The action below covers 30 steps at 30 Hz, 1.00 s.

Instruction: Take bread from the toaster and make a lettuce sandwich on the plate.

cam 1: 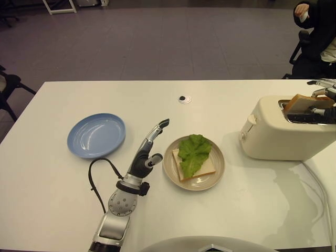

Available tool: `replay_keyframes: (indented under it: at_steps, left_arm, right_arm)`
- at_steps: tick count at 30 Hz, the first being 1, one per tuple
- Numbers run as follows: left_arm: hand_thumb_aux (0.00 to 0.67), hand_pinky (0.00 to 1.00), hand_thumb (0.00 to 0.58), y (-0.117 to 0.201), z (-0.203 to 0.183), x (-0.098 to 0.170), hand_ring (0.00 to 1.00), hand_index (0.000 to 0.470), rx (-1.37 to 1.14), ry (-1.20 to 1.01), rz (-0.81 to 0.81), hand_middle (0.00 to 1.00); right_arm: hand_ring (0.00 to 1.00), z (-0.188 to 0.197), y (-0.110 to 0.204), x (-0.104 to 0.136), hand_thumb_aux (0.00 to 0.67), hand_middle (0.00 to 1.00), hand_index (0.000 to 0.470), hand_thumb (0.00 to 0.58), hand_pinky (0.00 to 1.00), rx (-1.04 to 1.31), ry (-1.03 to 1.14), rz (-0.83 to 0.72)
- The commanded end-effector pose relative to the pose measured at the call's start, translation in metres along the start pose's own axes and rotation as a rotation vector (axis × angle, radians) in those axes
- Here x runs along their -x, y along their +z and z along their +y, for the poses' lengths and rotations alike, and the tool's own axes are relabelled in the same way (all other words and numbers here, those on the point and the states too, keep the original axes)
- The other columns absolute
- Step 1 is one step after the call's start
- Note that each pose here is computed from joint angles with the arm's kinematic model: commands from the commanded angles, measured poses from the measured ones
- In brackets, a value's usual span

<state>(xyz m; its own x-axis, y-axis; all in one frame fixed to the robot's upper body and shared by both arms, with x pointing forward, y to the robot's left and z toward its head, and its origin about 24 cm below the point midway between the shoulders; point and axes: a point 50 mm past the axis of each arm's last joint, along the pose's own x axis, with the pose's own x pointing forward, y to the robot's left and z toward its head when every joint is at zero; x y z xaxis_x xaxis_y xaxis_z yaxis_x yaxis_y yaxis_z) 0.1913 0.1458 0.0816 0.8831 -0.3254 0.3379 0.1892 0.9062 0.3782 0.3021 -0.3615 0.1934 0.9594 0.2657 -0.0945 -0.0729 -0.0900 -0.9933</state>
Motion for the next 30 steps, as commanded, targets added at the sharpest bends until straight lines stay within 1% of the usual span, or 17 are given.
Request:
replay_keyframes:
  at_steps: [1, 5, 7, 9, 12, 15, 18, 20, 21, 23, 25, 26, 28, 30]
  left_arm:
    - [0.0, 0.0, 0.0, -0.004, 0.0, 0.0, 0.0, 0.0, 0.001, -0.006, 0.014, 0.0]
    - [0.0, 0.0, 0.0, -0.006, 0.001, 0.0, 0.0, 0.0, 0.002, 0.001, 0.021, 0.0]
    - [0.0, 0.0, 0.0, -0.007, 0.001, 0.001, 0.0, 0.0, 0.002, 0.001, 0.024, 0.0]
    - [0.0, 0.0, 0.0, -0.008, 0.001, 0.0, 0.0, 0.0, 0.002, 0.003, 0.026, 0.0]
    - [0.0, 0.0, 0.0, -0.008, 0.004, 0.002, 0.0, 0.0, 0.013, 0.02, 0.029, 0.0]
    - [0.0, 0.0, 0.0, -0.009, 0.005, 0.002, 0.0, 0.0, 0.019, 0.031, 0.032, 0.0]
    - [0.0, 0.0, 0.0, -0.01, 0.006, 0.005, 0.0, 0.0, 0.022, 0.049, 0.041, 0.0]
    - [0.0, 0.0, 0.0, -0.01, 0.006, 0.004, 0.0, 0.0, 0.026, 0.051, 0.042, 0.0]
    - [0.0, 0.0, 0.0, -0.011, 0.006, 0.004, 0.0, 0.0, 0.023, 0.049, 0.043, 0.0]
    - [0.0, 0.0, 0.0, -0.014, 0.008, 0.004, 0.0, 0.0, 0.002, 0.048, 0.05, 0.0]
    - [0.0, 0.0, 0.0, -0.015, 0.009, 0.005, 0.0, 0.0, -0.039, 0.05, 0.05, 0.0]
    - [0.0, 0.0, 0.0, -0.016, 0.01, 0.004, 0.0, 0.0, -0.063, 0.048, 0.044, 0.0]
    - [0.0, 0.0, 0.0, -0.016, 0.011, 0.003, 0.0, 0.0, -0.111, 0.047, 0.03, 0.0]
    - [0.0, 0.0, 0.0, -0.014, 0.012, 0.001, 0.0, 0.0, -0.159, 0.054, 0.005, 0.0]
  right_arm:
    - [0.0, 0.001, 0.004, -0.003, 0.67, 0.0, 0.47, 0.58, 0.0, -0.024, 0.009, -0.035]
    - [0.0, -0.008, 0.006, -0.003, 0.67, 0.0, 0.47, 0.58, 0.0, -0.055, -0.022, -0.065]
    - [0.0, -0.018, 0.006, -0.002, 0.67, 0.0, 0.47, 0.58, 0.0, -0.096, -0.067, -0.077]
    - [0.0, -0.039, 0.002, 0.001, 0.67, 0.0, 0.47, 0.58, 0.0, -0.136, -0.148, -0.066]
    - [0.0, -0.082, -0.002, 0.007, 0.67, 0.0, 0.47, 0.58, 0.0, -0.203, -0.277, -0.074]
    - [0.0, -0.103, -0.002, 0.013, 0.67, 0.0, 0.47, 0.58, 0.0, -0.274, -0.25, -0.118]
    - [0.0, -0.118, 0.003, 0.009, 0.67, 0.0, 0.47, 0.58, 0.0, -0.328, -0.235, -0.162]
    - [0.0, -0.123, 0.011, 0.002, 0.67, 0.0, 0.47, 0.58, 0.0, -0.428, -0.216, -0.25]
    - [0.0, -0.115, 0.02, -0.007, 0.67, 0.0, 0.47, 0.58, 0.0, -0.498, -0.136, -0.326]
    - [0.0, -0.093, 0.049, -0.03, 0.67, 0.0, 0.47, 0.58, 0.0, -0.624, 0.078, -0.499]
    - [0.0, -0.067, 0.094, -0.055, 0.67, 0.0, 0.47, 0.58, 0.0, -0.723, 0.337, -0.674]
    - [0.0, -0.056, 0.118, -0.066, 0.67, 0.0, 0.47, 0.58, 0.0, -0.771, 0.462, -0.738]
    - [0.0, -0.037, 0.155, -0.076, 0.67, 0.0, 0.47, 0.58, 0.0, -0.81, 0.654, -0.809]
    - [0.0, -0.011, 0.183, -0.086, 0.67, 0.0, 0.47, 0.58, 0.0, -0.813, 0.795, -0.794]
